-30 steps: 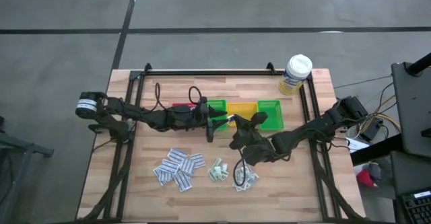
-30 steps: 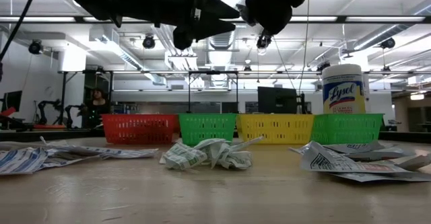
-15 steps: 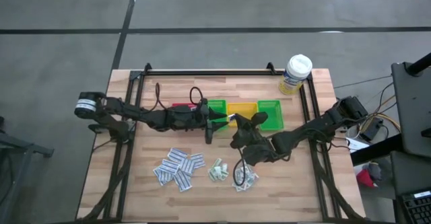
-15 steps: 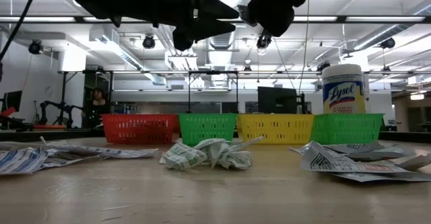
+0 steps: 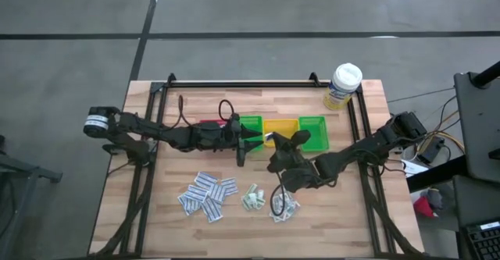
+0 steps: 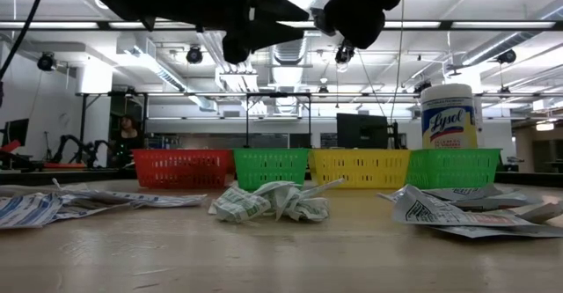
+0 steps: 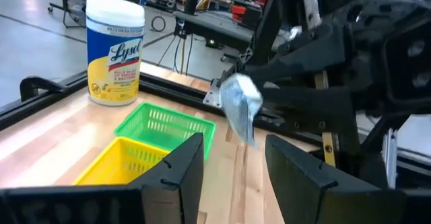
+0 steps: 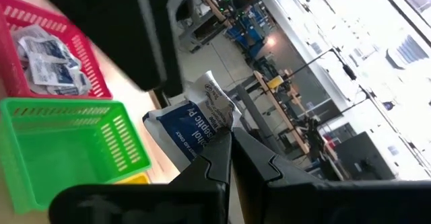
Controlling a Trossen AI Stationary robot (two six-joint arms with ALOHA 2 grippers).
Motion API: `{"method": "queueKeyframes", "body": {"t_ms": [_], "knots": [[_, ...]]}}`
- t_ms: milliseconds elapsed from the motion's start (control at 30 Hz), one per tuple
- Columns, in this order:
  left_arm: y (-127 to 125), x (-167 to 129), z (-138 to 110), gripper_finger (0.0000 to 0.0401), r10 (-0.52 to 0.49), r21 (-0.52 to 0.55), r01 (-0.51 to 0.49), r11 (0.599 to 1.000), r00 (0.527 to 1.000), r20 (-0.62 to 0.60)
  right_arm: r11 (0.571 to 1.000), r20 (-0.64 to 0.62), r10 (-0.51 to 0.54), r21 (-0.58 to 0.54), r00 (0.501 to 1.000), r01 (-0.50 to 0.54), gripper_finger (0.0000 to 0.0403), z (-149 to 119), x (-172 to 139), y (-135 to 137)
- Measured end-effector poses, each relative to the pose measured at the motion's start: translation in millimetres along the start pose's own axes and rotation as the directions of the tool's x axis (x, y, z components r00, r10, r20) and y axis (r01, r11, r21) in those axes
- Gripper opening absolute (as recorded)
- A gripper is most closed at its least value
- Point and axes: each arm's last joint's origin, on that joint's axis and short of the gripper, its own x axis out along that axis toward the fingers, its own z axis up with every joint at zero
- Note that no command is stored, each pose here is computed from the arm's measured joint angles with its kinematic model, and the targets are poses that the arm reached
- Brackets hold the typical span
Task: Pick & Place First Aid Supplies
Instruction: Put the alcohol pad into the red basket
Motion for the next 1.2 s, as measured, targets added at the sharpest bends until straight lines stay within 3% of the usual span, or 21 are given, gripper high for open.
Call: {"method": "queueKeyframes", "body": {"t_ms": [667, 833, 1000, 1200], "knots": [[-2.5, 18.8, 2.8, 0.0147, -0.015, -0.007, 0.015, 1.000, 1.000, 0.002, 1.000, 0.012, 0.016, 0.023, 1.000, -0.016, 0.0008, 2.2, -0.6, -0.1], [-0.7, 19.1, 3.5, 0.0106, -0.013, -0.006, 0.013, 1.000, 1.000, 0.003, 0.999, 0.015, 0.023, 0.031, 1.000, -0.023, 0.0008, 2.4, -0.7, 0.1], [-0.7, 19.2, 3.3, 0.0019, -0.025, 0.041, 0.026, 0.999, 1.000, -0.003, 0.998, 0.025, 0.050, 0.046, 0.998, -0.051, 0.0008, 3.3, -0.5, 0.7], [0.4, 17.5, 1.1, 0.0002, -0.024, 0.051, 0.026, 0.998, 0.999, -0.033, 0.998, 0.028, 0.058, 0.034, 0.998, -0.059, 0.0008, 3.2, -1.5, 1.1]]}}
